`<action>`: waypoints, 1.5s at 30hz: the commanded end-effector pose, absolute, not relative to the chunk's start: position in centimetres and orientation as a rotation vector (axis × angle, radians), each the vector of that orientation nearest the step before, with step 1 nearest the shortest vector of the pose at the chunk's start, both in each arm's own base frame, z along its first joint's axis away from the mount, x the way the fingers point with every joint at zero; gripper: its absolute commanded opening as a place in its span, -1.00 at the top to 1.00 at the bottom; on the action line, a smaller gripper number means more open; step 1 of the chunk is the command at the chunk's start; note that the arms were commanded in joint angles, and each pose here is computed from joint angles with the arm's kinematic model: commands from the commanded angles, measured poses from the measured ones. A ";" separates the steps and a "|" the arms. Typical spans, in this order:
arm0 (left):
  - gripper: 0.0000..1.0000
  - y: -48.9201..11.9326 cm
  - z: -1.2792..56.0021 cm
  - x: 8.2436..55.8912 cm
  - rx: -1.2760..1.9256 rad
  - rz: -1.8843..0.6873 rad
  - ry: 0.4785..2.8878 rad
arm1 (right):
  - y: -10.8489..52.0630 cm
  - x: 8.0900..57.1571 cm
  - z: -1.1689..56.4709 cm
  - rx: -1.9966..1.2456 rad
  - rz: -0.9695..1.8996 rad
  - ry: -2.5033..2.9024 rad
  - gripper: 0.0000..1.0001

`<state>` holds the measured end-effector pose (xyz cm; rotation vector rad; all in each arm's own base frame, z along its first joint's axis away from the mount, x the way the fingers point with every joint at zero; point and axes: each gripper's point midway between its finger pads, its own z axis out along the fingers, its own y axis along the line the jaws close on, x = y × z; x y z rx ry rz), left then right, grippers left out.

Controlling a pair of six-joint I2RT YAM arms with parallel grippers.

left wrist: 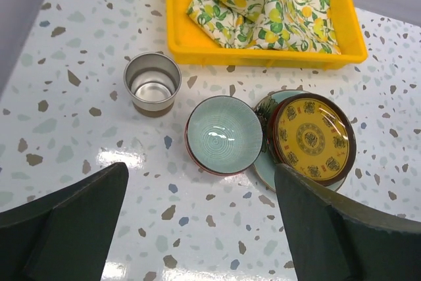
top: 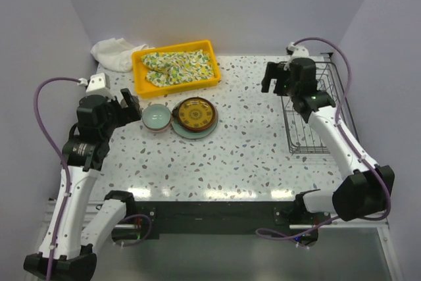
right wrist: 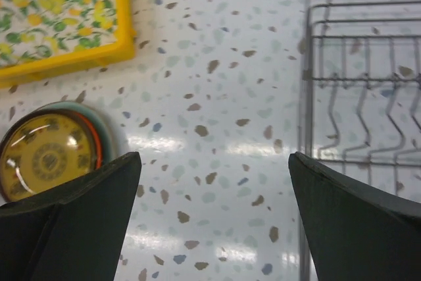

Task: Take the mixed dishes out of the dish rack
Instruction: Reset both arms

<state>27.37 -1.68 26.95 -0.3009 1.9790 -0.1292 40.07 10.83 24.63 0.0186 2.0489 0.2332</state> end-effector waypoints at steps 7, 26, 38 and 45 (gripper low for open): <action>-1.00 -0.2 30.1 22.3 -0.253 0.042 1.937 | 0.3 28.7 33.5 0.298 -0.043 1.833 -0.97; -1.00 2.0 30.5 12.4 -0.358 -0.140 1.703 | -3.0 10.0 35.2 0.258 0.075 1.524 -0.97; -1.00 3.5 31.7 8.0 -0.415 -0.208 1.586 | -3.6 7.3 34.1 0.207 0.085 1.491 -0.97; -1.00 3.3 30.4 7.5 -0.436 -0.237 1.593 | -3.6 7.0 34.0 0.197 0.086 1.478 -0.97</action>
